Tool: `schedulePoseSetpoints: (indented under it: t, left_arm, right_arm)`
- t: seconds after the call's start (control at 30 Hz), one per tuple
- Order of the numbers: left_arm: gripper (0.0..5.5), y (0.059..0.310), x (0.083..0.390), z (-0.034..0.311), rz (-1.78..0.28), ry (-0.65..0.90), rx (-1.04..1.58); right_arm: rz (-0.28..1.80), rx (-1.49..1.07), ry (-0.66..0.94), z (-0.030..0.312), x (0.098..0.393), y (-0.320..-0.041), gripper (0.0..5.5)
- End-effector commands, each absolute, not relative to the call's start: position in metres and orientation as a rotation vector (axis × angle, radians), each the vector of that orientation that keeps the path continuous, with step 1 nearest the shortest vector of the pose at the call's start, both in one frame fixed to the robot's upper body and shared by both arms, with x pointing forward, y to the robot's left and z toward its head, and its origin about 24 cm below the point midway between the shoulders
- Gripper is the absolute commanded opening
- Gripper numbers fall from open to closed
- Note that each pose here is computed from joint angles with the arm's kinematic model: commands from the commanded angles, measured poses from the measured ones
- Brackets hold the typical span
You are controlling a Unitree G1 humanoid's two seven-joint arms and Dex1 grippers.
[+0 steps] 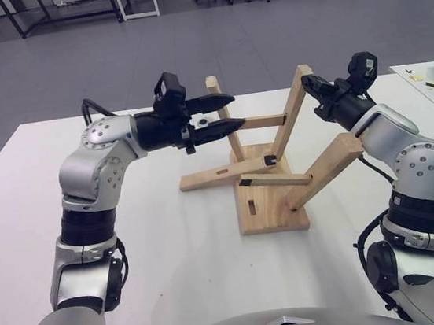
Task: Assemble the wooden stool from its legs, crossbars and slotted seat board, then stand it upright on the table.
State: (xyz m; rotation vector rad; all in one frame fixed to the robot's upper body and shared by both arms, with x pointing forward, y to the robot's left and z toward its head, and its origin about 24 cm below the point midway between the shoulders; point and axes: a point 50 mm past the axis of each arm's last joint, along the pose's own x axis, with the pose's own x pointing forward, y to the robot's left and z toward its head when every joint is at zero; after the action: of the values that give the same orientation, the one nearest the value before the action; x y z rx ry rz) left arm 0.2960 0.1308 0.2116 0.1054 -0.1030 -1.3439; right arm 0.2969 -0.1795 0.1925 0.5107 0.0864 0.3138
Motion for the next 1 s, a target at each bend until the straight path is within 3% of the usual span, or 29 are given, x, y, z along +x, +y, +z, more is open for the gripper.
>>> schedulePoseSetpoints:
  t: [0.03, 0.23, 0.5, 1.0]
  left_arm:
    - [2.79, 0.146, 0.31, 0.186, -1.288, 0.018, 0.282]
    - [2.79, 0.163, 0.328, 0.129, -1.279, 0.212, 0.535]
    - [2.79, 0.168, 0.341, 0.08, -1.334, 0.367, 0.606]
    - [2.79, 0.164, 0.352, 0.073, -1.31, 0.387, 0.621]
  right_arm:
    - [0.315, 0.516, 0.077, 0.194, 0.295, -0.179, 0.0]
    - [0.321, 0.515, 0.078, 0.195, 0.297, -0.179, 0.0]
    - [0.331, 0.513, 0.079, 0.195, 0.299, -0.177, 0.0]
    - [0.337, 0.518, 0.079, 0.196, 0.299, -0.174, 0.0]
